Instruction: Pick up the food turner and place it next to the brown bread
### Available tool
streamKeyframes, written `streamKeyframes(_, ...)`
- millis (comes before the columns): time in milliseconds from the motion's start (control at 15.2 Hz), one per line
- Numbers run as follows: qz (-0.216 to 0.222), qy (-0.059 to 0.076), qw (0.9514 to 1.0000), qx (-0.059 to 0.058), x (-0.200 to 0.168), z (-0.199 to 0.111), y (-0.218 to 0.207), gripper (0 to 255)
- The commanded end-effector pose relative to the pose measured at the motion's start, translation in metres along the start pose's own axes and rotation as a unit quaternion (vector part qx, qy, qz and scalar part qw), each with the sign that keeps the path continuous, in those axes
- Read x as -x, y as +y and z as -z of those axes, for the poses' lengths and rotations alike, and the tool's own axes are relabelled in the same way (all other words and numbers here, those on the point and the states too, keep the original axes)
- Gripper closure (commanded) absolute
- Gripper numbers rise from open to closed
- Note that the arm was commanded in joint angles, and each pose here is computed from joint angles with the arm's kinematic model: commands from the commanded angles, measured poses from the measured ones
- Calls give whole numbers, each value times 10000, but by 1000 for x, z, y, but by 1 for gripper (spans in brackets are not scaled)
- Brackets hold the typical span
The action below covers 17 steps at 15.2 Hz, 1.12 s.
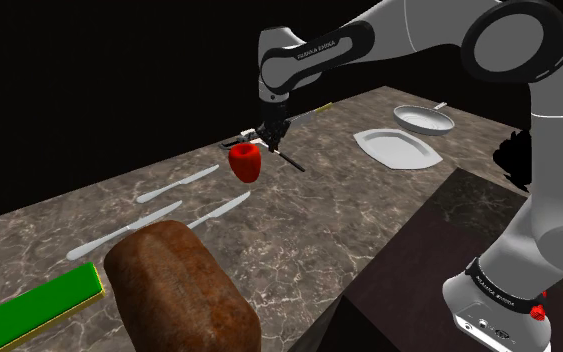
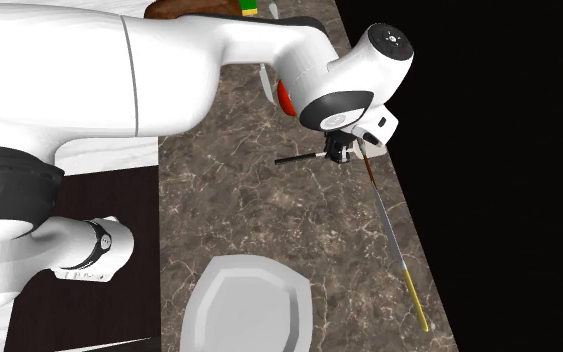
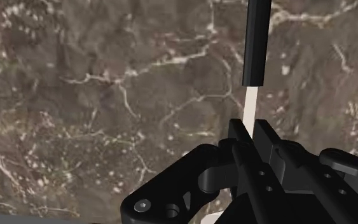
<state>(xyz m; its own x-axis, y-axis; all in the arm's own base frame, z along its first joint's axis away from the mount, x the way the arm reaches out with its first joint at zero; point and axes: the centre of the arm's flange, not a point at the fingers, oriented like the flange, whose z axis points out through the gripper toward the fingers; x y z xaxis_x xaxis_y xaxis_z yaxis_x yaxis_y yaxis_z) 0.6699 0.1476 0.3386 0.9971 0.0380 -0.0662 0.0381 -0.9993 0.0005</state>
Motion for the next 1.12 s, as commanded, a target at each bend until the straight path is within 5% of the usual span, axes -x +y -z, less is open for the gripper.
streamKeyframes(0,0,0,10000,0,0,5,0,255)
streamKeyframes(1056,0,0,10000,0,6,89,0,255)
